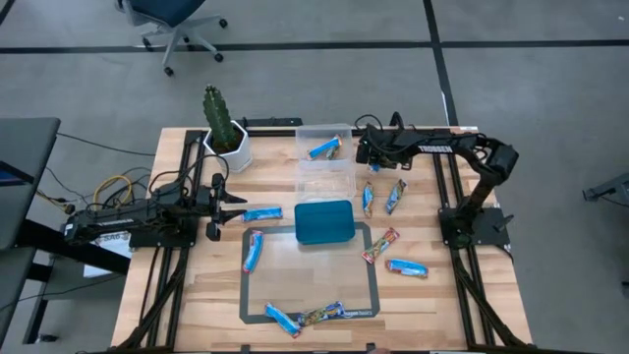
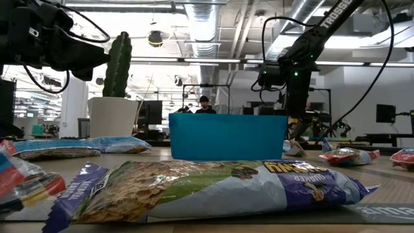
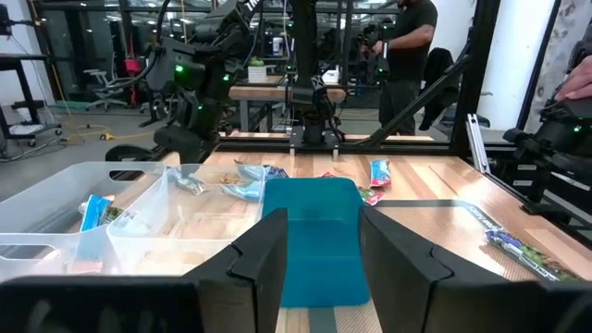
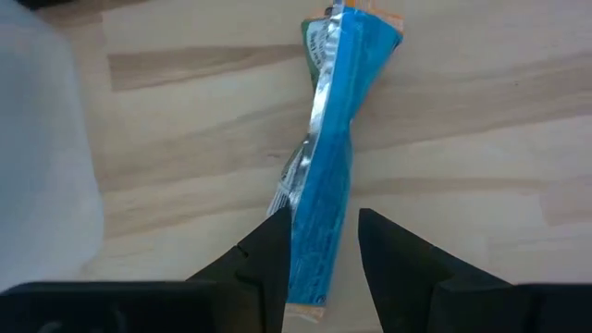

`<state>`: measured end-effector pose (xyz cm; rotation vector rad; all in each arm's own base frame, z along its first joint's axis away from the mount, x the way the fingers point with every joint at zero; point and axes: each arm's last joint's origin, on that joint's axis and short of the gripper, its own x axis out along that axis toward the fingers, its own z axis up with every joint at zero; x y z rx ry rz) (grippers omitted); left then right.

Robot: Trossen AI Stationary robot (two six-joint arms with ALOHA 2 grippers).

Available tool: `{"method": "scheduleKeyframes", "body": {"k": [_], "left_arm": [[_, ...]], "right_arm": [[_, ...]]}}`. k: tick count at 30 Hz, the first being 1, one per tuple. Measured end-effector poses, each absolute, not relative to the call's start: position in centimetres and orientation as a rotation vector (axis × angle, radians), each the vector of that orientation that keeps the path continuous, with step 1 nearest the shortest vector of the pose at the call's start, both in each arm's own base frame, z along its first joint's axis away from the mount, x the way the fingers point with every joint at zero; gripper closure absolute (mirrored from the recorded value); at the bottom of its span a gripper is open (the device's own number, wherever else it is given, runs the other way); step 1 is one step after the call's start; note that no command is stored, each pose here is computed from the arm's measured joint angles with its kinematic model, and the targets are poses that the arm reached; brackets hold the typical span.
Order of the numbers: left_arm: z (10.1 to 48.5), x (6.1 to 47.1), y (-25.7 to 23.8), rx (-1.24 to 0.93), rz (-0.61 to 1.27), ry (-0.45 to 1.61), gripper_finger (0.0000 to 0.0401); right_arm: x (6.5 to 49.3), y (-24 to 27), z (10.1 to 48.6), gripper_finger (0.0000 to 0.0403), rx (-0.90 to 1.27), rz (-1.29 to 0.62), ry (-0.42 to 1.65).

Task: Pick and place Granola Bars by type
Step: Put the yellow granola bar into the top transparent bin

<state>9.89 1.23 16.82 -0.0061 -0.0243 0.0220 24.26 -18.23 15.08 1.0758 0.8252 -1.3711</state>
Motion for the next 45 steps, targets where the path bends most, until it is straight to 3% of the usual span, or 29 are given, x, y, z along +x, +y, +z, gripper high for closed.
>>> {"method": "scheduleKeyframes", "body": {"k": [15,25,30,45], "left_arm": [[16.8,9.9,1.2,-0.005,0.022,-0.025,0.0276],[16.8,9.9,1.2,-0.004,0.022,-0.024,0.0276],[16.8,9.9,1.2,-0.005,0.022,-0.024,0.0276],[16.8,9.9,1.2,0.004,0.022,-0.024,0.0276]], "right_arm": [[25.4,-18.8,13.7,0.0288,1.121,-1.309,0.794],[25.6,-18.5,13.7,0.0368,1.111,-1.301,0.800],[25.6,-18.3,13.9,0.0384,1.102,-1.298,0.802],[24.0,-17.1,21.2,0.0388,0.903,-1.306,0.549]]}}
